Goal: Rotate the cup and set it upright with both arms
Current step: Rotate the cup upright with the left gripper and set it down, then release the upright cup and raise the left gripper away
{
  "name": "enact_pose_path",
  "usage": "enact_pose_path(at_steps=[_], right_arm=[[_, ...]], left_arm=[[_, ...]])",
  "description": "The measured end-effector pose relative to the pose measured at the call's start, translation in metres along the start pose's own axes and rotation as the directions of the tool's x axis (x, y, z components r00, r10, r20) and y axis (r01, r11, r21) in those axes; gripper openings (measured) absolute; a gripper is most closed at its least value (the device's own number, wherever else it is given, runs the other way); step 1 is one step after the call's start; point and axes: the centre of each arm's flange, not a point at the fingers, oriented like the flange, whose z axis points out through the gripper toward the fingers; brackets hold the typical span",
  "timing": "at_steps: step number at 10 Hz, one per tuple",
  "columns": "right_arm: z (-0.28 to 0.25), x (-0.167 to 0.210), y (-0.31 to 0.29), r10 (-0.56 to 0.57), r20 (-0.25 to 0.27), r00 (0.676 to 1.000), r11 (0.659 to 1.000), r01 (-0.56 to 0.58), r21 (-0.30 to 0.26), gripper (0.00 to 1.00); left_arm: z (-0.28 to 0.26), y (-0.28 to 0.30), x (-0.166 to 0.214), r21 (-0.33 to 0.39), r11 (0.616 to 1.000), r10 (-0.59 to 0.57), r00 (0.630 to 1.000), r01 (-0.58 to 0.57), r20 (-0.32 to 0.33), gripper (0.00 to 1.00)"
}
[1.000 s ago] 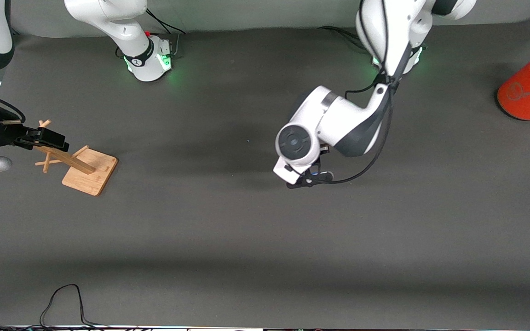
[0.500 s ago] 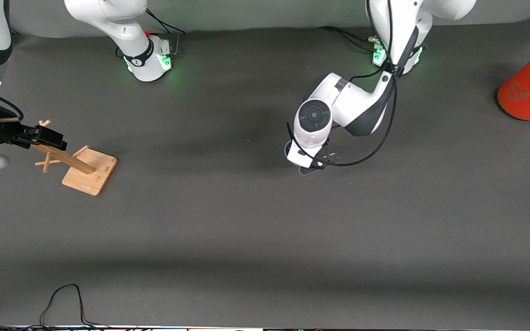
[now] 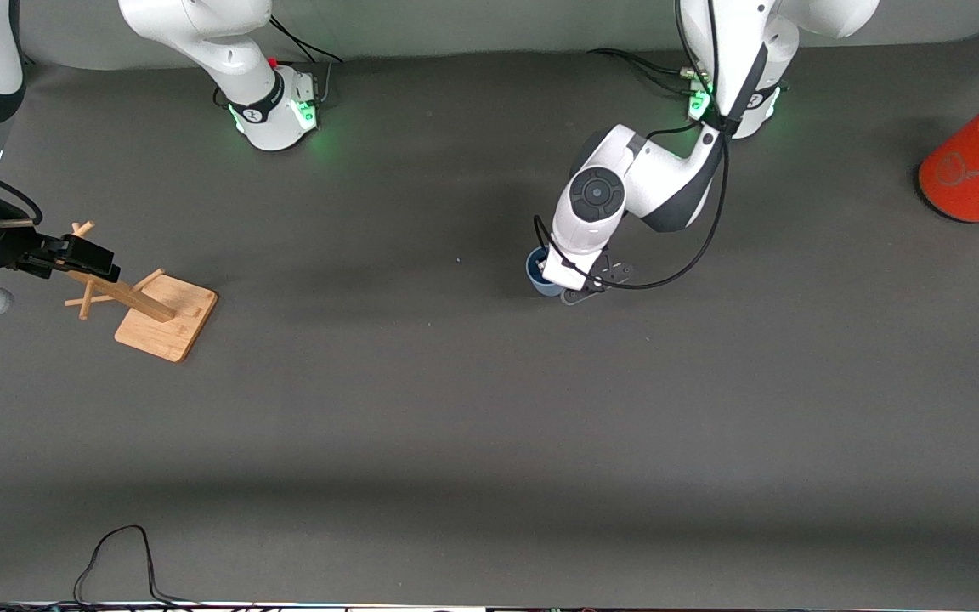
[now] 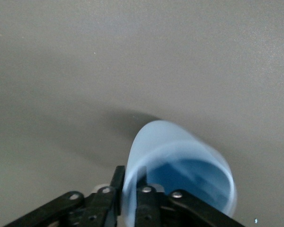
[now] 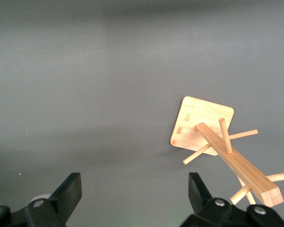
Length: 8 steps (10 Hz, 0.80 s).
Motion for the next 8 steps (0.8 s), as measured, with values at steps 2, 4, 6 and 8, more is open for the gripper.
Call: enact_pose_path(at_steps=[2, 4, 6, 8], right_arm=[[0.000, 0.000, 0.000, 0.000, 0.001, 1.000, 1.000, 0.000, 0.000, 1.00], [0.001, 0.000, 0.000, 0.000, 0.002, 1.000, 1.000, 0.000, 0.000, 1.00], [0.002, 0.000, 0.000, 0.000, 0.004, 1.000, 1.000, 0.000, -0.001, 1.00], [0.002, 0.000, 0.000, 0.000, 0.005, 1.000, 1.000, 0.000, -0.001, 1.00]], left_arm=[[0.000, 0.000, -0.001, 0.000, 1.000, 0.001, 1.000, -0.001, 0.000, 0.52], [-0.005, 0.001, -0.002, 0.007, 1.000, 0.004, 1.000, -0.004, 0.007, 0.84], [-0.042, 0.010, 0.003, 0.036, 0.999, 0.037, 0.999, -0.038, 0.036, 1.00], [-0.109, 0.007, 0.035, 0.034, 0.992, 0.120, 0.992, -0.121, 0.046, 1.00]])
